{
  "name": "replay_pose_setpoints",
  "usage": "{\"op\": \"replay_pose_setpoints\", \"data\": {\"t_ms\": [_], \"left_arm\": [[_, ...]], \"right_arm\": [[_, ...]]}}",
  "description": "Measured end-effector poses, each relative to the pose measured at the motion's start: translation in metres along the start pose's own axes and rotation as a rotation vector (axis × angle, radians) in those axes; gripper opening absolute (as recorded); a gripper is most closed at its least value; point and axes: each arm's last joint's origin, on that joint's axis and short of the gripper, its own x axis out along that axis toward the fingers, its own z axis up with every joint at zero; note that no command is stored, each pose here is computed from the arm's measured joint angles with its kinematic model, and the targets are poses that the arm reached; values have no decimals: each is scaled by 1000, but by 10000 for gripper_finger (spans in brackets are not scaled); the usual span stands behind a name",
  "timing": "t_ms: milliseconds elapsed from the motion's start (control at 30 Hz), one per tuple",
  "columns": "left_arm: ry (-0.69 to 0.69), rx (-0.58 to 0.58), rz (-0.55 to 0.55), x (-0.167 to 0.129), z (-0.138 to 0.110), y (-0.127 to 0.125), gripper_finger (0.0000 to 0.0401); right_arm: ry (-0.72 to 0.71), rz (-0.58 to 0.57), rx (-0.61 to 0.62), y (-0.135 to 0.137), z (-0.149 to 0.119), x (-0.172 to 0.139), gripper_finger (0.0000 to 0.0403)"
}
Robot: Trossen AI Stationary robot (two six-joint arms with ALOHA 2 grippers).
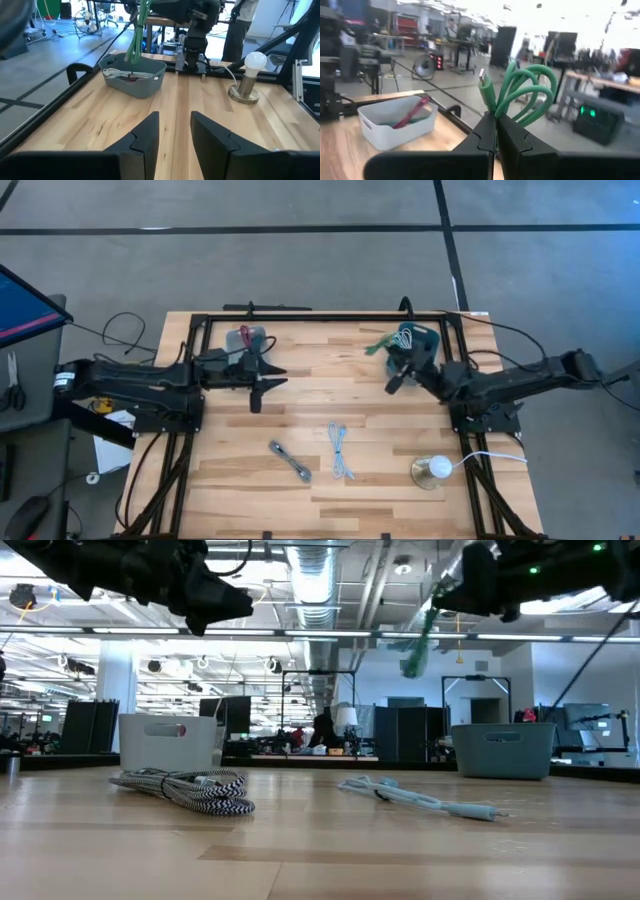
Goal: Pick & Place USB Port
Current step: Put the green USB cable into the blue bin
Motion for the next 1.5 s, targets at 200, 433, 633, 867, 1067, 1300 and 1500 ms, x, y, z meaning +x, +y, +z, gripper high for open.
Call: {"op": "replay_pose_setpoints", "data": {"t_ms": [200, 433, 633, 867, 1067, 1300, 1500], "left_arm": [[-24, -6, 0, -7, 5, 0, 112], [-7, -23, 0, -8, 3, 0, 112], [-8, -23, 0, -8, 3, 0, 112], [-8, -23, 0, -8, 3, 0, 112], [-8, -23, -1, -8, 3, 0, 112], [-8, -27, -1, -8, 3, 0, 112], [-8, -27, -1, -8, 3, 0, 112]], "right_arm": [[122, -173, 47, -23, -6, -18, 0], [226, -260, 173, -43, -20, -32, 0], [304, -309, 218, -52, -31, -35, 0], [392, -336, 267, -61, -41, -32, 0], [483, -335, 309, -68, -49, -31, 0], [542, -303, 366, -73, -53, -30, 0], [559, -338, 379, -76, -55, -30, 28]]}}
